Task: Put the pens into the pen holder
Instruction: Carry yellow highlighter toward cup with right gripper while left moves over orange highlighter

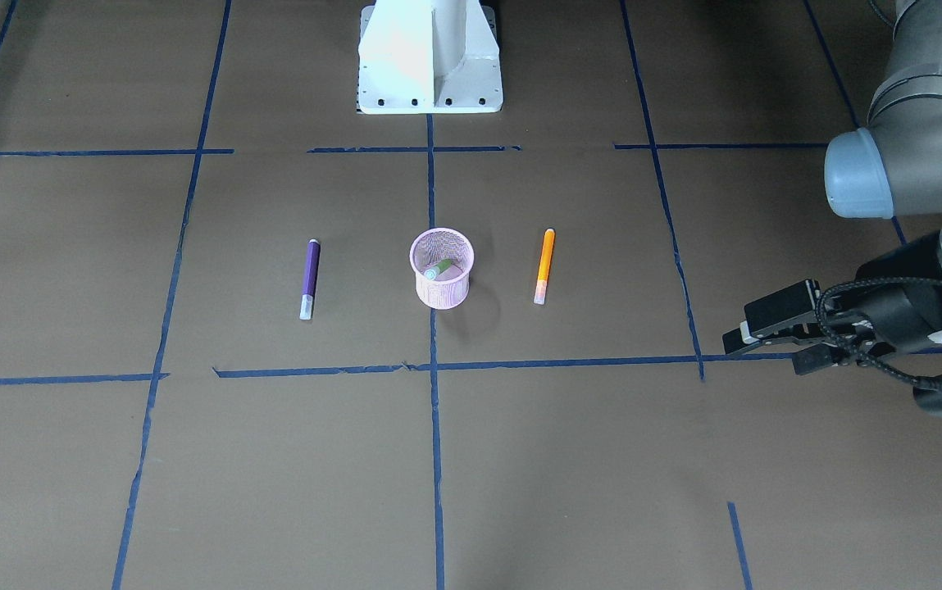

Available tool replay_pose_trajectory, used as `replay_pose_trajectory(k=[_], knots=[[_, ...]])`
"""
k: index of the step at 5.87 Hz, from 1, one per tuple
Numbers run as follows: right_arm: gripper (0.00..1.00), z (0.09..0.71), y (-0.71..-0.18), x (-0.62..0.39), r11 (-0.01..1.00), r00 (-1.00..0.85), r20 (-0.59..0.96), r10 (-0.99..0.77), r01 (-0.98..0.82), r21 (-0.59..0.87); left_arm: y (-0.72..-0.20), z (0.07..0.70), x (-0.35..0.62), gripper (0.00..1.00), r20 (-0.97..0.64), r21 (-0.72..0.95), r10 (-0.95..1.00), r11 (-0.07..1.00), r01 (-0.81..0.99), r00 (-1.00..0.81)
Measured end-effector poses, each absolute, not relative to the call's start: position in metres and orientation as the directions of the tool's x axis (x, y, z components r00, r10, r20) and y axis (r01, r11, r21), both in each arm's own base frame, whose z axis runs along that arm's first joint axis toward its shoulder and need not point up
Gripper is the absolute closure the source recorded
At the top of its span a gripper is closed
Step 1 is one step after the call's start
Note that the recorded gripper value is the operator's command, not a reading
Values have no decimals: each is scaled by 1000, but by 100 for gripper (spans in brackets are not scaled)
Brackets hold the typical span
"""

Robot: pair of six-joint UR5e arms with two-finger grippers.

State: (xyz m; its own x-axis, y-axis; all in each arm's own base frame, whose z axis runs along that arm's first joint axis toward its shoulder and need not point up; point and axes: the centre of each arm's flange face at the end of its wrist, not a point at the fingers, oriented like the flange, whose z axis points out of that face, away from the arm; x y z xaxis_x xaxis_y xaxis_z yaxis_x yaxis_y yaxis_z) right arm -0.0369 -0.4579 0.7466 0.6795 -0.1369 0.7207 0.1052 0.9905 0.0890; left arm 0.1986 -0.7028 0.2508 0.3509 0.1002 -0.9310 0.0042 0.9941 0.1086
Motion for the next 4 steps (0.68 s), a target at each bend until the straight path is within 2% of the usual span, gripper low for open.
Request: replay_pose_trajectory(k=[1, 4], knots=[[89, 700, -473, -38, 991, 679, 722, -133, 101, 88, -703, 241, 222, 0, -916, 102, 93, 995, 3, 390], [89, 480, -526, -50, 992, 686, 716, -127, 101, 78, -672, 214, 353, 0, -815, 150, 150, 988, -46, 560]])
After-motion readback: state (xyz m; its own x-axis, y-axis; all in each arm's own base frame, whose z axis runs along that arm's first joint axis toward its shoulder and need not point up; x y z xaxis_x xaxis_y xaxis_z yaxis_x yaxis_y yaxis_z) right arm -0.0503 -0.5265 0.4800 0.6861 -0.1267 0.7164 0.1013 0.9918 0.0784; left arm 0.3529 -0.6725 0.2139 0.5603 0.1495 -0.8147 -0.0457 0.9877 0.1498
